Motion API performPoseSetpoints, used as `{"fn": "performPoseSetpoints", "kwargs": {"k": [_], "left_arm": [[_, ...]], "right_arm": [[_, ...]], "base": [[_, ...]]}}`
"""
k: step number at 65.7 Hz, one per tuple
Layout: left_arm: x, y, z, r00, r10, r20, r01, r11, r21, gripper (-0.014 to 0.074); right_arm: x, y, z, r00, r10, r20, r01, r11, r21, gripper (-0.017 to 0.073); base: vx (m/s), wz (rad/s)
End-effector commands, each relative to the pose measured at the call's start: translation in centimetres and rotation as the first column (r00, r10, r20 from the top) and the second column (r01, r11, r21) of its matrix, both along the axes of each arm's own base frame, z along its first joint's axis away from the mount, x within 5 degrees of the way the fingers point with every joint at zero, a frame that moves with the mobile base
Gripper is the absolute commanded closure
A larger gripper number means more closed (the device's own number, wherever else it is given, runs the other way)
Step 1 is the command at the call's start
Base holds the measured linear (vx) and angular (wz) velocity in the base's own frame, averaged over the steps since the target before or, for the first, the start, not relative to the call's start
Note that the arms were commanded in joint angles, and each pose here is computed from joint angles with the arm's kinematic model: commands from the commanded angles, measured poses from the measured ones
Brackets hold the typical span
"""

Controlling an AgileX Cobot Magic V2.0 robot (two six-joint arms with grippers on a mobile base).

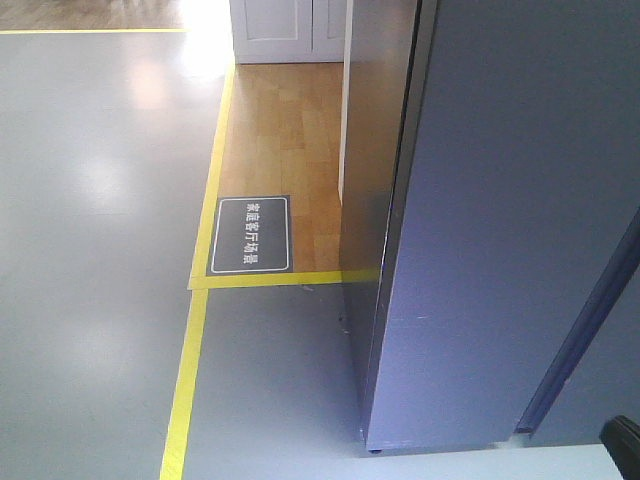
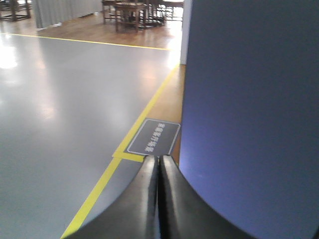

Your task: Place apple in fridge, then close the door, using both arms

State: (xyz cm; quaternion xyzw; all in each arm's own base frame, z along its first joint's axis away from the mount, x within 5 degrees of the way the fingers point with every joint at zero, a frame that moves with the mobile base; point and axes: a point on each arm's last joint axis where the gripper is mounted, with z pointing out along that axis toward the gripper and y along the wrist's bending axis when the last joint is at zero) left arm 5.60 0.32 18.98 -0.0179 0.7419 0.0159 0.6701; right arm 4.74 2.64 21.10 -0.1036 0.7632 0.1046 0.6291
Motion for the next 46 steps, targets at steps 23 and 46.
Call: {"fn": "performPoseSetpoints", "kwargs": {"k": [23, 46], "left_arm": [[-0.1, -0.1, 1.3, 0.994, -0.009, 0.107, 0.010, 1.000, -0.007, 0.0599], [-0.1, -0.1, 1.3, 0.994, -0.009, 0.107, 0.010, 1.000, -0.007, 0.0599]], "right_arm": [[0.0, -1.9, 0.9, 0.972, -0.217, 0.091, 0.217, 0.976, 0.015, 0.0562], [0.8, -2.3, -1.9, 0.957, -0.277, 0.089, 0.265, 0.956, 0.128, 0.0562]], "base": [[0.00, 0.00], [0.00, 0.00]]}}
